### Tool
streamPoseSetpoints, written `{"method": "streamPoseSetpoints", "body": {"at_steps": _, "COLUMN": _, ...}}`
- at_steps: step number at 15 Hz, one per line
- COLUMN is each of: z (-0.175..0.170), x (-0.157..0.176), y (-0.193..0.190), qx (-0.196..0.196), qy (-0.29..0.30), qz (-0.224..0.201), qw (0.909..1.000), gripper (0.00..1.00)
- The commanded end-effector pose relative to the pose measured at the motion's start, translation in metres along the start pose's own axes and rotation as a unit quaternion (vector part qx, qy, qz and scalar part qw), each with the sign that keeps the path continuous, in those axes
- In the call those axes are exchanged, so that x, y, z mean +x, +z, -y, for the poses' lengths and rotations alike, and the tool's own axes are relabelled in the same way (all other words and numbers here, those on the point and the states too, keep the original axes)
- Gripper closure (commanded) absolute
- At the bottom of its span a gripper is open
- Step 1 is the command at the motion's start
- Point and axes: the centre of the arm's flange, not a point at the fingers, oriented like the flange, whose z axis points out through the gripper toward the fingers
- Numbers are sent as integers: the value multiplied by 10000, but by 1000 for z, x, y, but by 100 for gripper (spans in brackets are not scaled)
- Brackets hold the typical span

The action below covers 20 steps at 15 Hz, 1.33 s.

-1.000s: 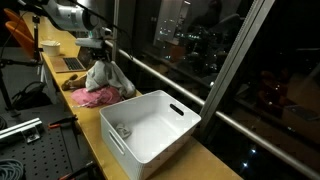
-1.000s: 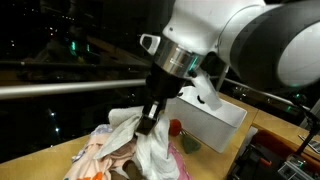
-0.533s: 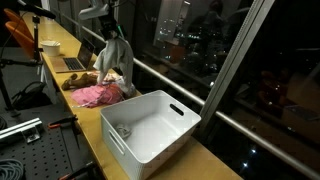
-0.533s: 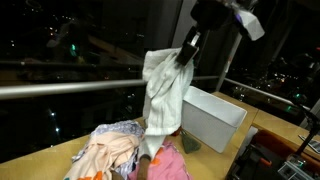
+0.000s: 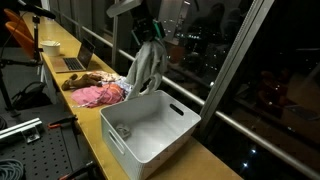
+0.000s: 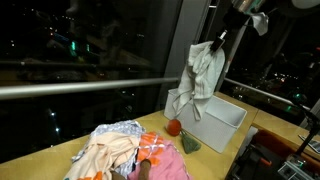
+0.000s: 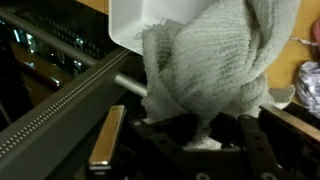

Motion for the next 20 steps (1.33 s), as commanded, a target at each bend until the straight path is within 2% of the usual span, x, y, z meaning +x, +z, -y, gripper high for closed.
{"method": "streamPoseSetpoints", "body": {"at_steps": 1, "z": -47, "x": -17, "y": 43, "qx": -129, "qy": 225, "qz": -53, "qw": 9996, "gripper": 100}}
{"method": "streamPoseSetpoints", "body": {"at_steps": 4, "z": -37, "x": -42, "y": 91, "qx": 38, "qy": 396, "qz": 18, "qw": 9992, "gripper": 100}}
{"method": "streamPoseSetpoints", "body": {"at_steps": 12, "z": 56, "x": -80, "y": 175, "qx": 723, "qy": 340, "qz": 200, "qw": 9966, "gripper": 100}}
{"method": "streamPoseSetpoints", "body": {"at_steps": 13, "z": 66, "x": -85, "y": 182, "qx": 766, "qy": 384, "qz": 270, "qw": 9960, "gripper": 75}}
{"method": "streamPoseSetpoints", "body": {"at_steps": 14, "z": 75, "x": -87, "y": 186, "qx": 823, "qy": 381, "qz": 311, "qw": 9954, "gripper": 74}}
{"method": "streamPoseSetpoints", "body": {"at_steps": 17, "z": 99, "x": -86, "y": 178, "qx": 894, "qy": 320, "qz": 339, "qw": 9949, "gripper": 53}}
{"method": "streamPoseSetpoints", "body": {"at_steps": 20, "z": 133, "x": -62, "y": 141, "qx": 857, "qy": 83, "qz": 92, "qw": 9962, "gripper": 31}}
